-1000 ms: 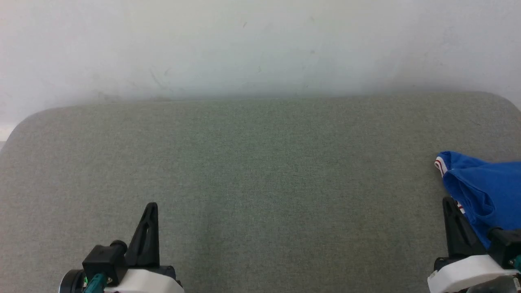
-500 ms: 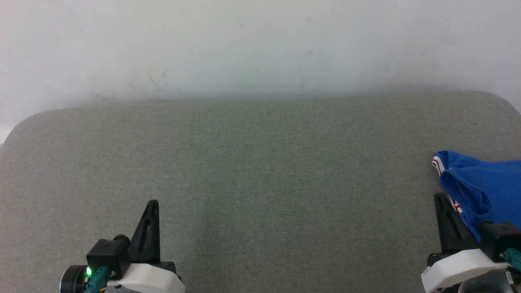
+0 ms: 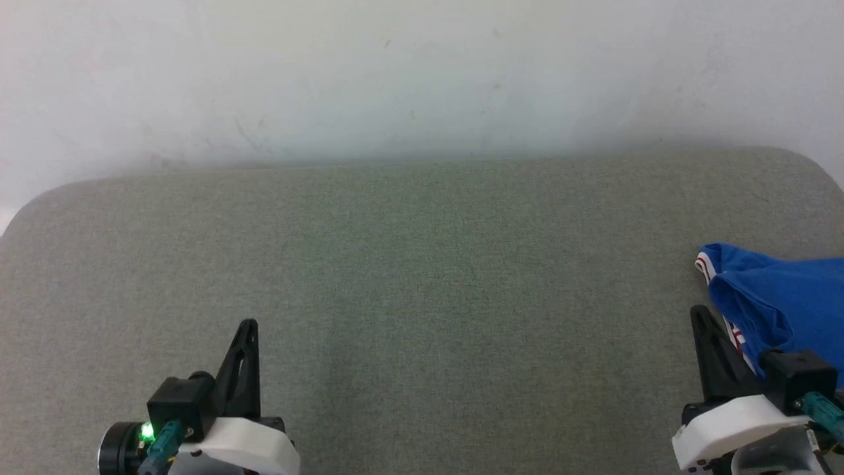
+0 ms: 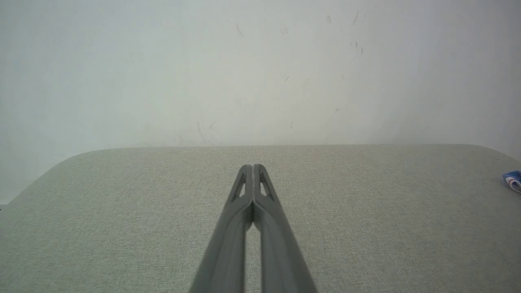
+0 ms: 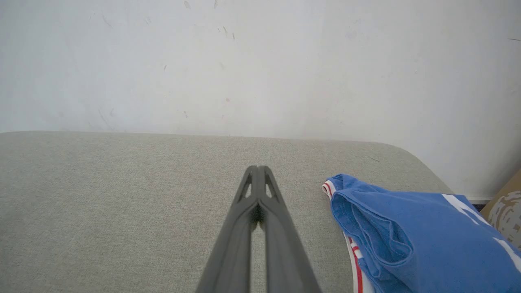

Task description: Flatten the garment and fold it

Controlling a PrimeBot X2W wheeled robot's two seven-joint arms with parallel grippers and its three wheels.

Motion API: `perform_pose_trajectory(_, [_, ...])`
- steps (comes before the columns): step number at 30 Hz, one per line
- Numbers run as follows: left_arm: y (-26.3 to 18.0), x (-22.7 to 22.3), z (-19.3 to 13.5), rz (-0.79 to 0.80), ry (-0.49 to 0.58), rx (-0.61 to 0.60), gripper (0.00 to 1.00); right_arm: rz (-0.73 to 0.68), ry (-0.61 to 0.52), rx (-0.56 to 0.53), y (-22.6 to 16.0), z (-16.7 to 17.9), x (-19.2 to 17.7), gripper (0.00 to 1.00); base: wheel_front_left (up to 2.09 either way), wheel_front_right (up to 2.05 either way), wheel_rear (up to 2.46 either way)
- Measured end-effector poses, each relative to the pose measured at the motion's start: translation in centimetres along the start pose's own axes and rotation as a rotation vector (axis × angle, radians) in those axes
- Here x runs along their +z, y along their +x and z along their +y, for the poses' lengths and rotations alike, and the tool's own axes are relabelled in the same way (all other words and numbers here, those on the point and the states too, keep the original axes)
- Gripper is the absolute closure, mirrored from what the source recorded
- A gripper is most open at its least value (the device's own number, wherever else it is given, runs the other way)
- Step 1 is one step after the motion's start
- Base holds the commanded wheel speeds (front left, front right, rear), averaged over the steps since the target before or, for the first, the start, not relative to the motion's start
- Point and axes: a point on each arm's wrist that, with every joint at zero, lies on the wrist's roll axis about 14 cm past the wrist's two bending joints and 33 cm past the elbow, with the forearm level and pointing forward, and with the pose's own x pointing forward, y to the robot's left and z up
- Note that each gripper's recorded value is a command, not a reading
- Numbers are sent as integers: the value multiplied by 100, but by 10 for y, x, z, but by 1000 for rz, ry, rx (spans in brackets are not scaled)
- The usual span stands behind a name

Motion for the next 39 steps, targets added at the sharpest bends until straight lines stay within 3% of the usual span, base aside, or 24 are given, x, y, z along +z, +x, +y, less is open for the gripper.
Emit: perform_pose_trajectory(39, [16, -5, -6, 51, 61, -8, 100, 8, -44, 55, 9, 19, 8, 100, 0, 0, 0])
